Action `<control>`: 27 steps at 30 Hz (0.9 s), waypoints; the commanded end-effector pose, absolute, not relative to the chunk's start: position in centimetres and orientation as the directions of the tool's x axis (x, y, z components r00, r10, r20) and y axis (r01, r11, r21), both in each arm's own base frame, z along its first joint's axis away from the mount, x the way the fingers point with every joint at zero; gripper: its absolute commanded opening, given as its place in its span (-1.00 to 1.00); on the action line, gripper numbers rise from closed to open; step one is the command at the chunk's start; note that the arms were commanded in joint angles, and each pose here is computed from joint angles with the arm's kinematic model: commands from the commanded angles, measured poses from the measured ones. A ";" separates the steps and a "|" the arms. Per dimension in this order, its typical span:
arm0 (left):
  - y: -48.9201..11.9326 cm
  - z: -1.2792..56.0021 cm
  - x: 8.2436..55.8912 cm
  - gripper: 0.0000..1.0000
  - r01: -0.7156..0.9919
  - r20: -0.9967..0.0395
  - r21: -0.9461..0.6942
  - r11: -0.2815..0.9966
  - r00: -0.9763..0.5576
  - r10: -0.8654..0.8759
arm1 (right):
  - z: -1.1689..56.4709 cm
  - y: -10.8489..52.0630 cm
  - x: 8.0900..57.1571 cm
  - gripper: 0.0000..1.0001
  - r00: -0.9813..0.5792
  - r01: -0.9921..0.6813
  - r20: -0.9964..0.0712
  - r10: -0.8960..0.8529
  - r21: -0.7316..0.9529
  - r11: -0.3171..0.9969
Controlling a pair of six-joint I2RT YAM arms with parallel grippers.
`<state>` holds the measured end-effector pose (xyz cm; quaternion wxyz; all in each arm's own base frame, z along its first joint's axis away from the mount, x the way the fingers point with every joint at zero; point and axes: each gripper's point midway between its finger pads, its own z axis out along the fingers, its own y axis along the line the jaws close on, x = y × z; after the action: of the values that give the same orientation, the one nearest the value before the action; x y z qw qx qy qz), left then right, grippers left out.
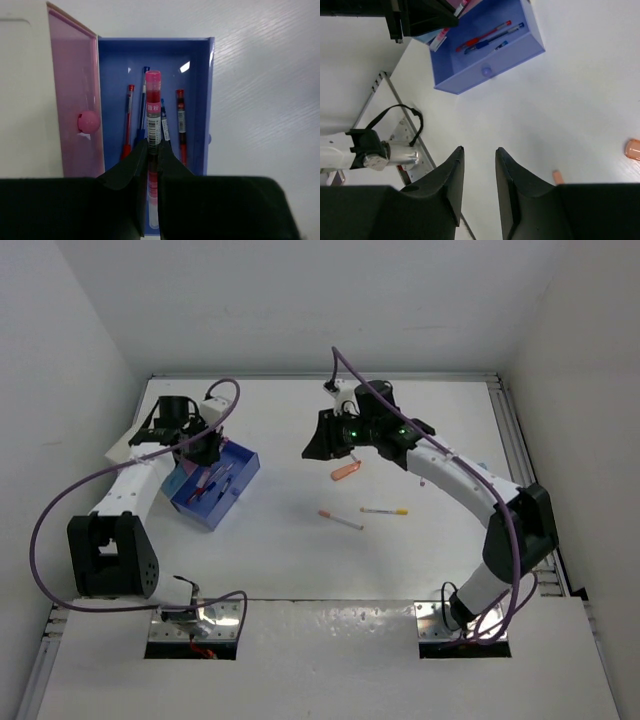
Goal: Sort the stationery into containers
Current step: Place the pen in the drawer, then close the drawer in the storage box.
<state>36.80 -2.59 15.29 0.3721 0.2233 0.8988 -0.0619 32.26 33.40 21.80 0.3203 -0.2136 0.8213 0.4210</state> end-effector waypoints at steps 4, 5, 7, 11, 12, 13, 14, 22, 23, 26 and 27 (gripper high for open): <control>-0.8 14.0 37.8 -0.46 0.419 -0.668 0.128 0.899 -0.634 0.390 | 21.1 35.7 34.0 -0.38 -0.685 -0.631 -0.725 -0.069 0.543 0.555; -1.3 14.2 37.8 -0.12 0.439 -0.679 0.100 0.893 -0.625 0.384 | 20.7 36.0 34.1 -0.37 -0.687 -0.629 -0.724 -0.070 0.543 0.556; -1.8 15.3 37.5 0.16 0.445 -0.705 0.065 0.893 -0.613 0.356 | 20.5 36.3 34.9 -0.27 -0.663 -0.638 -0.746 -0.061 0.521 0.567; -5.0 21.9 36.4 0.67 0.499 -0.848 -0.004 0.867 -0.460 0.261 | 19.4 36.1 37.0 -0.24 -0.603 -0.647 -0.796 -0.054 0.449 0.616; -5.2 23.9 36.6 0.66 0.493 -0.878 0.005 0.870 -0.414 0.240 | 19.9 36.0 38.3 -0.27 -0.558 -0.645 -0.829 -0.017 0.421 0.637; -5.2 25.4 36.5 0.65 0.484 -0.897 0.005 0.875 -0.384 0.218 | 20.0 36.0 38.7 -0.28 -0.545 -0.638 -0.838 0.010 0.422 0.644; -4.8 27.3 36.5 0.63 0.447 -0.917 0.014 0.895 -0.350 0.190 | 19.1 35.9 38.5 -0.29 -0.544 -0.635 -0.839 0.021 0.428 0.644; 2.5 27.8 37.9 0.22 0.175 -0.886 0.059 0.983 -0.445 0.132 | 18.0 41.3 36.2 -0.14 -0.555 -0.697 -0.829 0.069 0.509 0.504; 3.2 27.3 37.9 0.18 0.158 -0.878 0.056 0.986 -0.462 0.123 | 17.4 41.6 36.1 -0.15 -0.581 -0.680 -0.811 0.075 0.534 0.502; 4.8 26.2 38.3 -0.05 0.132 -0.862 0.055 0.990 -0.494 0.114 | 14.9 42.4 35.8 -0.30 -0.653 -0.609 -0.751 0.096 0.597 0.522; 5.0 26.0 38.3 -0.23 0.133 -0.857 0.058 0.989 -0.501 0.118 | 14.3 42.8 35.6 -0.44 -0.683 -0.579 -0.722 0.110 0.627 0.522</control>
<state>38.44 3.83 26.84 0.5100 0.0832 0.8560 -0.0169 35.32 41.51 13.86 0.3741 -0.1909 0.7967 0.4346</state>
